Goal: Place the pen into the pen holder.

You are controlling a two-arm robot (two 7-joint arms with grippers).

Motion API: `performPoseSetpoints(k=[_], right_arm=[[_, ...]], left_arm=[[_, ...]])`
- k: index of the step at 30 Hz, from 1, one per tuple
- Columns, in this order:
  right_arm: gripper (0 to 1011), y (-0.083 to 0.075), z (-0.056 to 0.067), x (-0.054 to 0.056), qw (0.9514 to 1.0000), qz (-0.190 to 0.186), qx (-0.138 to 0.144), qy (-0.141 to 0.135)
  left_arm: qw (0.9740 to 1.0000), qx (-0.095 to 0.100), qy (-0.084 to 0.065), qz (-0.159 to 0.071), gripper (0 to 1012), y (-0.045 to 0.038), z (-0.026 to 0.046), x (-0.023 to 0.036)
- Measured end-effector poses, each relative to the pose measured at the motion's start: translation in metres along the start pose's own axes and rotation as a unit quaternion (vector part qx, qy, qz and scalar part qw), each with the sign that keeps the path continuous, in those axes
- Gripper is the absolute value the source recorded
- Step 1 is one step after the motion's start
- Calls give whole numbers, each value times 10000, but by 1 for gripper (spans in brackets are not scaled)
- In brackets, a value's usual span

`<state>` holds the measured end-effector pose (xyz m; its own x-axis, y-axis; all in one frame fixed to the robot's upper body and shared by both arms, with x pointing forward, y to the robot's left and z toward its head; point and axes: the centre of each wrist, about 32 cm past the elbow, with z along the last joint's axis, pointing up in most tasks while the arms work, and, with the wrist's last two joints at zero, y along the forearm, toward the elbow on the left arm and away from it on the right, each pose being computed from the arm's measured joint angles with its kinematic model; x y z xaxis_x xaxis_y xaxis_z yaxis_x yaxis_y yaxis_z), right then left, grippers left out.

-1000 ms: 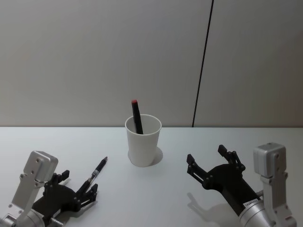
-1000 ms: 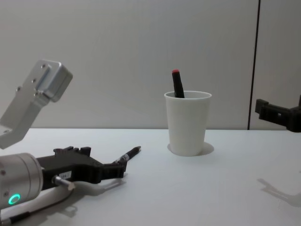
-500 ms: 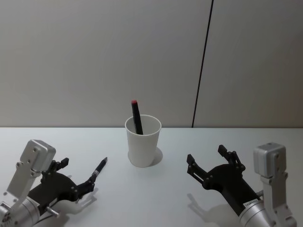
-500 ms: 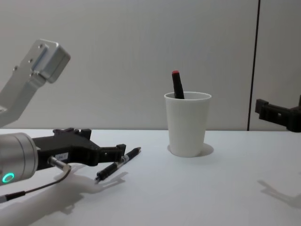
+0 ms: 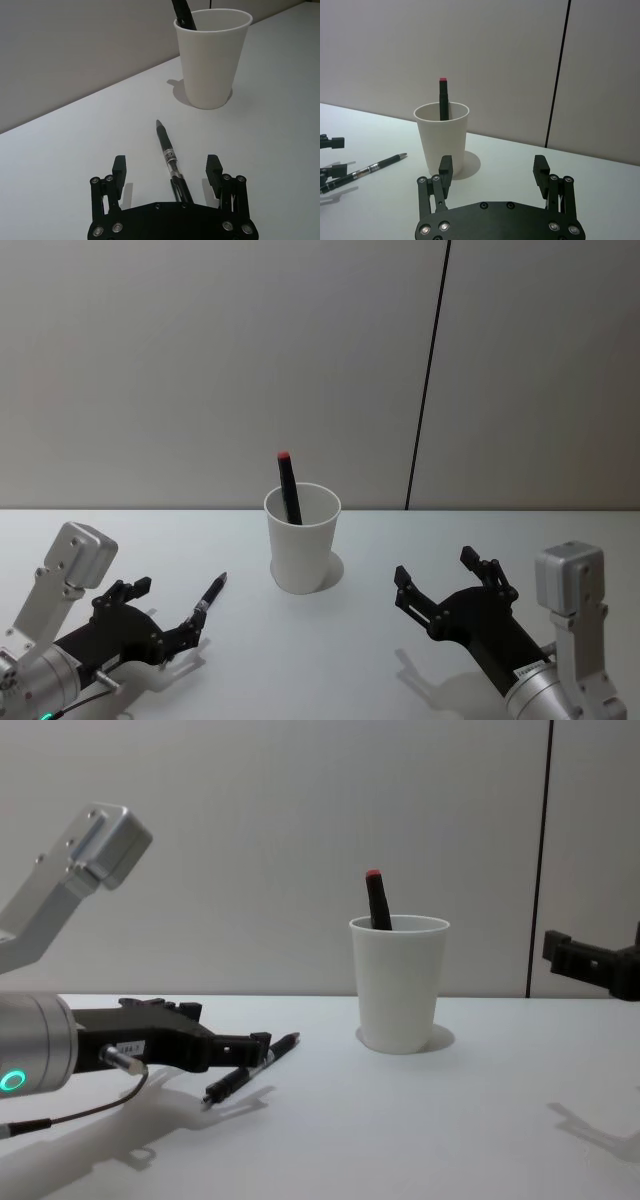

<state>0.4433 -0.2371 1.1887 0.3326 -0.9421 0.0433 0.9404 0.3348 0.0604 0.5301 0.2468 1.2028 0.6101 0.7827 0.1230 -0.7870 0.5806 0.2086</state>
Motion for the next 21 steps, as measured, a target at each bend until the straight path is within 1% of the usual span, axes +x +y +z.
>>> performPoseSetpoints(k=[6,8,21], right_arm=[[1001,0,0,0,10000,0,0,0],[1001,0,0,0,10000,0,0,0],[1001,0,0,0,10000,0,0,0]], left_arm=[[9999,108,47,-102,1003,-31,29,31],[9997,174,74,-146,1003,-48,33,41],[9990,339,134,-255,1003,-112,27,35]])
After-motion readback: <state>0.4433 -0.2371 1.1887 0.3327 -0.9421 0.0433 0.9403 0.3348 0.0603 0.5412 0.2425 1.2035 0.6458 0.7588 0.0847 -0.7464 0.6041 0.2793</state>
